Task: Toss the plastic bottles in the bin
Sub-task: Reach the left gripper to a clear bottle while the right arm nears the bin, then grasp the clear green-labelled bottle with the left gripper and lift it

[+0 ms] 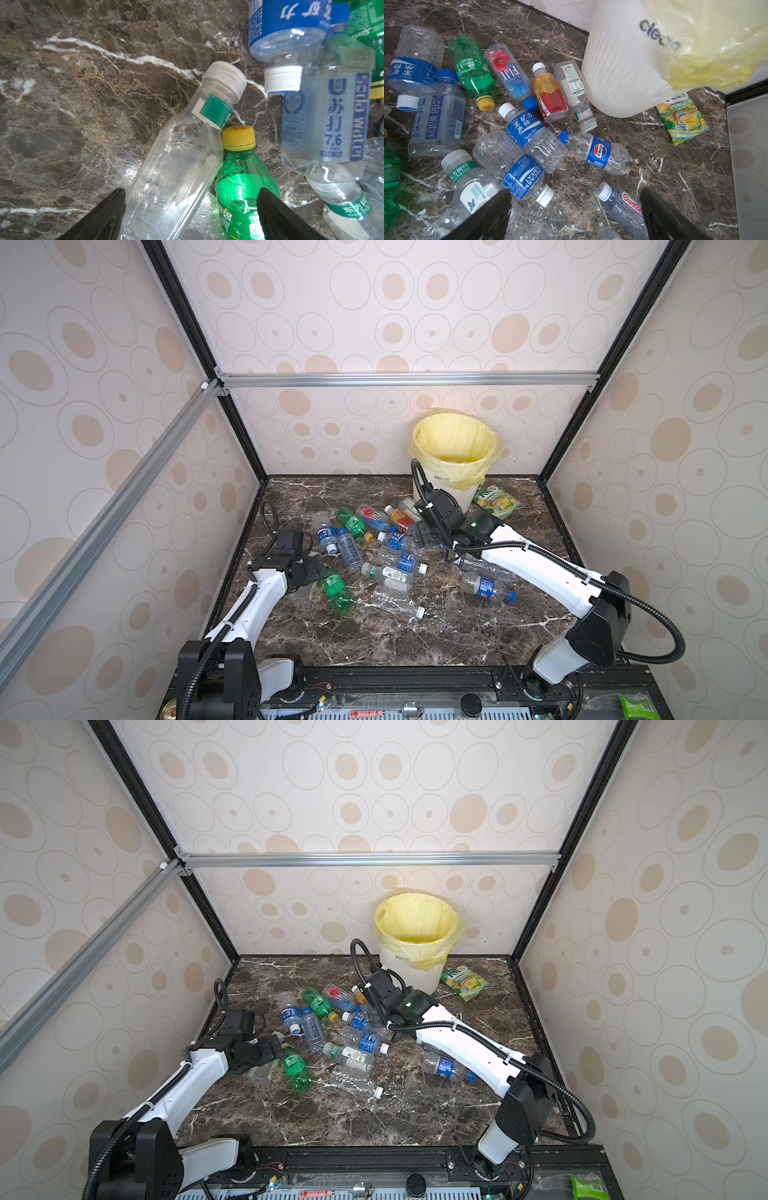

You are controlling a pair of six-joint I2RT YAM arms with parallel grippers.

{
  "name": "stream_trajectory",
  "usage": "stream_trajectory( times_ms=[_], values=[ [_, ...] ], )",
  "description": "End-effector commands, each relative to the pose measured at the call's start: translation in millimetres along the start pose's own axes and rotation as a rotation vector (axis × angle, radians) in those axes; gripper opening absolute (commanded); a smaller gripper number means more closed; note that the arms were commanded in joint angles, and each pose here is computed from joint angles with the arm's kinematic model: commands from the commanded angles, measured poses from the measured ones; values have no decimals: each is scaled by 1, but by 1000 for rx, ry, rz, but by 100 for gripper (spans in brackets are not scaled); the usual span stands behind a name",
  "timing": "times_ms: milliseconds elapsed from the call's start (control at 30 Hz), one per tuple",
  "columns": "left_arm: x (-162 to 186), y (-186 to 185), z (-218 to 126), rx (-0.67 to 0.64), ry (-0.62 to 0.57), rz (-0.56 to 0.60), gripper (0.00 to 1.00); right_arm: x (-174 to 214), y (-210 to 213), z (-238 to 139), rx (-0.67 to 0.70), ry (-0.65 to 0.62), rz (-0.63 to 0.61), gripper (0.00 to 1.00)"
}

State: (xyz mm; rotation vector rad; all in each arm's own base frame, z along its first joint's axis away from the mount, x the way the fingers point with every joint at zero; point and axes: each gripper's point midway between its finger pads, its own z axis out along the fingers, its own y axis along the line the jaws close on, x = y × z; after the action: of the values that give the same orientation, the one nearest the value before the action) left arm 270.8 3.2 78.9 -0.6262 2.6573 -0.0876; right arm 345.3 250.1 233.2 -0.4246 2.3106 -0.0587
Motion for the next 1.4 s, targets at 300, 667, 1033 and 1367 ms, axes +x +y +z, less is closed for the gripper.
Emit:
stream_trajectory(
  times_ms=[300, 667, 1033, 1367],
  values=[
    [2, -6, 10, 41, 20, -1, 85, 24, 5, 13, -6, 70, 20, 100],
    [0, -7, 22, 37, 25, 12, 75, 28, 11, 18, -24, 95, 31, 100],
    [6, -12, 30, 67, 56, 19, 64, 26, 22, 25, -55, 114, 53, 100],
    [9, -16, 37, 86, 80, 30, 58, 23, 30, 24, -94, 119, 84, 100]
  ],
)
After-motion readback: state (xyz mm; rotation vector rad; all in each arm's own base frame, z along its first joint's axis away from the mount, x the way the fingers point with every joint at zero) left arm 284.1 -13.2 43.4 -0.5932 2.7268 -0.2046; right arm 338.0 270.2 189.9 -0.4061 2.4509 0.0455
